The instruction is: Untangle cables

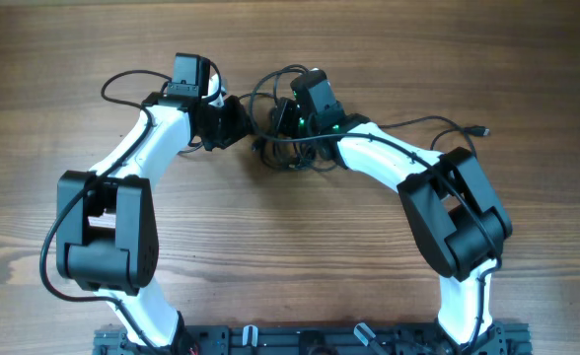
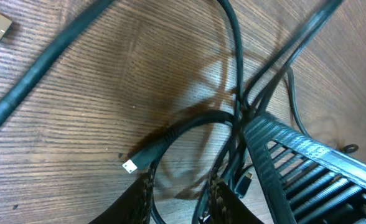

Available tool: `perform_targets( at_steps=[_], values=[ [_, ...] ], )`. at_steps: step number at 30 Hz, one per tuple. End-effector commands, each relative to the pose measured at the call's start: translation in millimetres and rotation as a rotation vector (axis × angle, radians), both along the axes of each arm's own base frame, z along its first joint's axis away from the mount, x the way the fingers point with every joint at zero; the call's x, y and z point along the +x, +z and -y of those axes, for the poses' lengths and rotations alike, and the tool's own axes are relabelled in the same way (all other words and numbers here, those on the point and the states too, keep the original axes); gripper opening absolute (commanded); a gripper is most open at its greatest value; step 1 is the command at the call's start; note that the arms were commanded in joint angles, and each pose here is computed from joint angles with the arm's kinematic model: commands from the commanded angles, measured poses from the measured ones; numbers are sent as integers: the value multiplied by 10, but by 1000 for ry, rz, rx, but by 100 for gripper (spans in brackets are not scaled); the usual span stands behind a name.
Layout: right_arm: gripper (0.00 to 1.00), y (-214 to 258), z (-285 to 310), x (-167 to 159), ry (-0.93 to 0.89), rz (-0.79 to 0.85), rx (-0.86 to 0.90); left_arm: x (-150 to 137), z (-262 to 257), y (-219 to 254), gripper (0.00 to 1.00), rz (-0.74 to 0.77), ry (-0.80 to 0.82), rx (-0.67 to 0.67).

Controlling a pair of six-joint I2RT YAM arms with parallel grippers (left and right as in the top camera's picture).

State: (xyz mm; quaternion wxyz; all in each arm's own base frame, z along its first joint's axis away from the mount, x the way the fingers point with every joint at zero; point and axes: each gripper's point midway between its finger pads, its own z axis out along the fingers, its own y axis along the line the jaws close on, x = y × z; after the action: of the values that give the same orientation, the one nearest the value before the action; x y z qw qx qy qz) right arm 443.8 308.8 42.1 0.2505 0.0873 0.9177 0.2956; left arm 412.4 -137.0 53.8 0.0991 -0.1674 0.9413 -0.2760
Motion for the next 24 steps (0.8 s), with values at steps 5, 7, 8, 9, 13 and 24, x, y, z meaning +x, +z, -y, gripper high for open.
perform_targets(
  at_steps=[5,7,8,9,13,24],
  values=[
    [52,-28,-92,-35,75,14,13,32,-5,8,31,2,11,5],
    [50,-32,-89,-36,74,12,13,32,-5,8,32,2,11,5],
    [50,-32,-90,-38,74,11,13,32,-5,8,32,2,11,5],
    [50,-32,-92,-39,74,11,13,32,-5,8,32,2,11,5],
    [49,-32,-136,-71,51,-14,36,32,-5,8,32,2,10,5],
    [25,-68,-175,-143,60,-32,25,26,-6,5,30,-1,11,6]
  ],
)
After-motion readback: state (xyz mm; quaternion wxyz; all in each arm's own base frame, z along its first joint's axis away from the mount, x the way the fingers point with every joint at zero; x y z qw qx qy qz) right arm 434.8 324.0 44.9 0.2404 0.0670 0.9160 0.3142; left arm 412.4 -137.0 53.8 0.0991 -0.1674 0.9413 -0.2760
